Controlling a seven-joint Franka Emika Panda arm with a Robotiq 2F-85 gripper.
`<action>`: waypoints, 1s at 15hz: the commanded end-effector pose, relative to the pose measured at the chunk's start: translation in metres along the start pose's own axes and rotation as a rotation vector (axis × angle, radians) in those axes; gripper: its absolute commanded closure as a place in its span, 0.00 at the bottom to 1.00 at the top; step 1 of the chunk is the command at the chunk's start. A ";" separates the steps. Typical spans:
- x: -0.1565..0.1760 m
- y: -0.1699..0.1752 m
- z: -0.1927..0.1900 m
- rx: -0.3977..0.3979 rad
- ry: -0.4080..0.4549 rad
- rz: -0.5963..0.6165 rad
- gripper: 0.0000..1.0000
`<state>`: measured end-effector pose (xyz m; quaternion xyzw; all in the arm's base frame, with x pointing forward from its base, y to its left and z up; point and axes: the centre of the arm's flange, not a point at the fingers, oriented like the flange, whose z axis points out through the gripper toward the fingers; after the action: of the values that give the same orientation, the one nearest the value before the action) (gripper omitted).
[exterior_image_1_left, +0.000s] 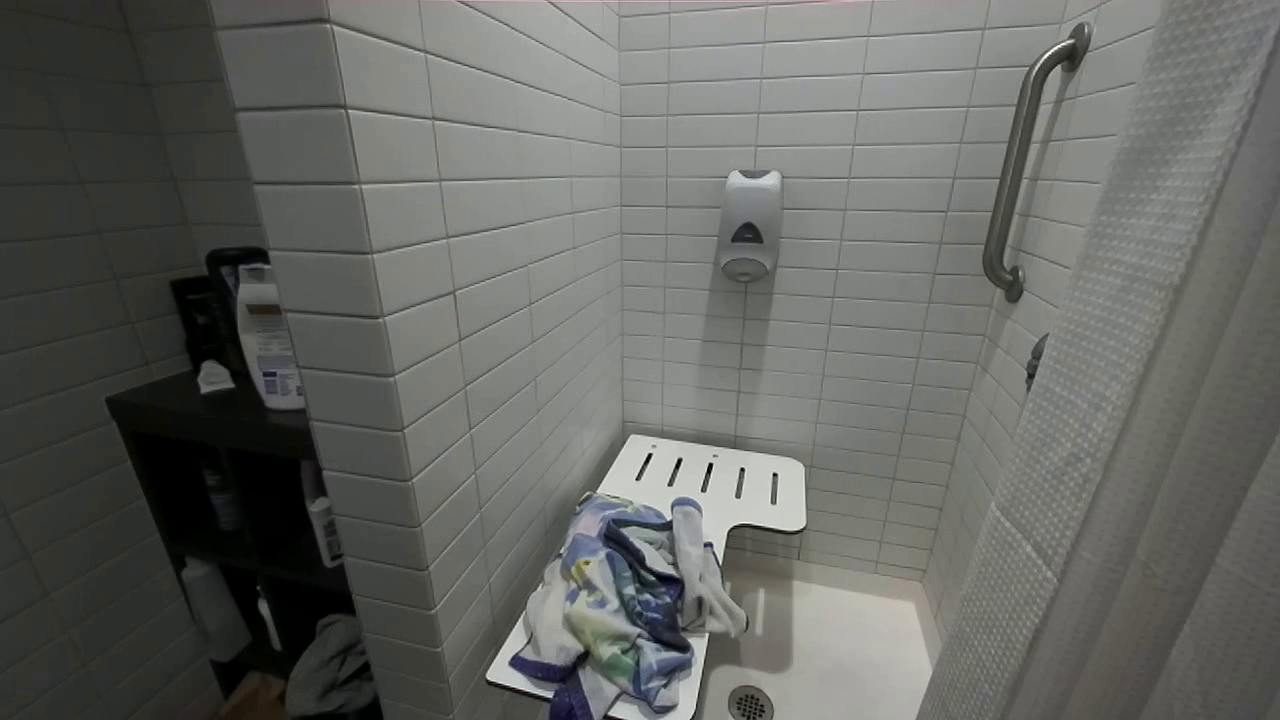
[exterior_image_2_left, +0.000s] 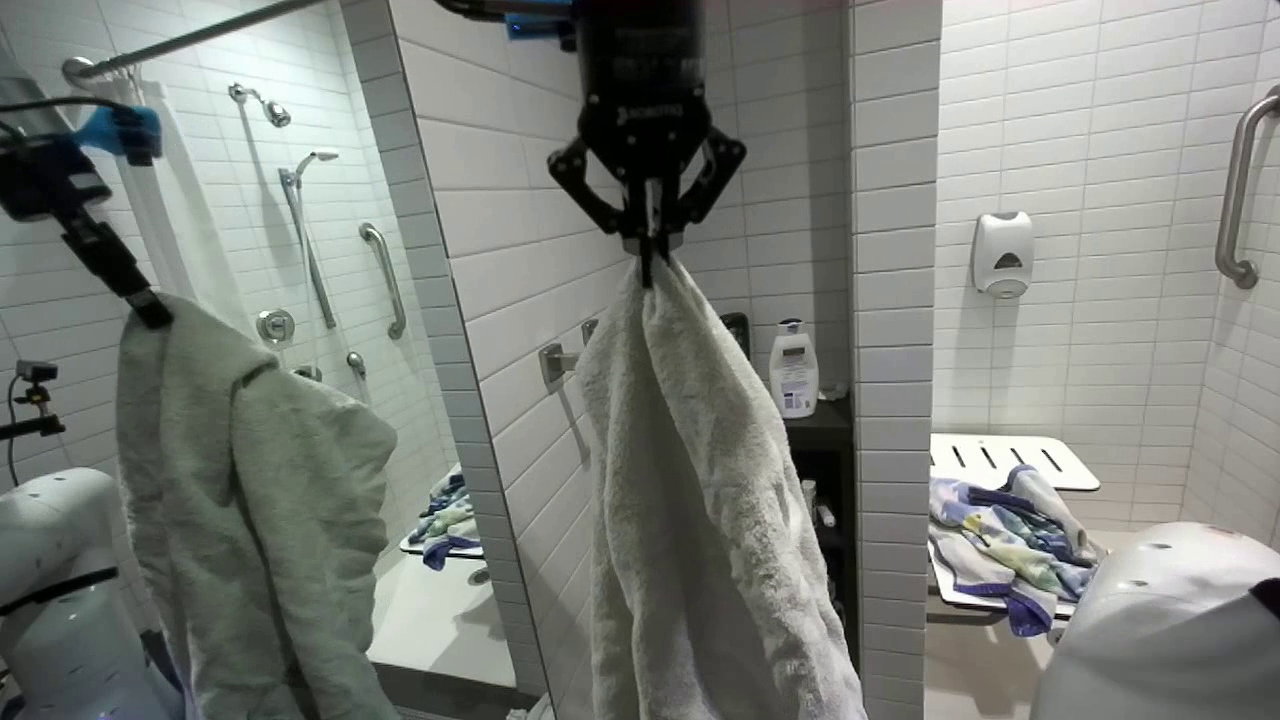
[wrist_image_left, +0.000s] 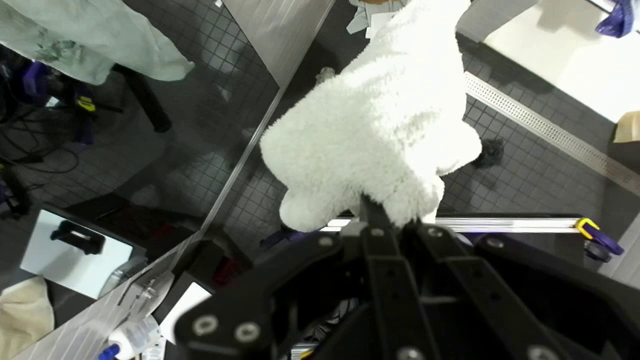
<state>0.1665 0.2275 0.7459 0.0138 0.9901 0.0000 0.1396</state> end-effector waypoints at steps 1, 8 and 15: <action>0.009 0.042 -0.029 0.029 -0.055 -0.122 0.98; 0.048 0.083 -0.059 -0.050 -0.160 -0.452 0.98; 0.125 0.096 -0.114 -0.126 -0.390 -0.702 0.98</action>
<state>0.0412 0.3281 0.7965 -0.2903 0.9189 0.0013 0.2672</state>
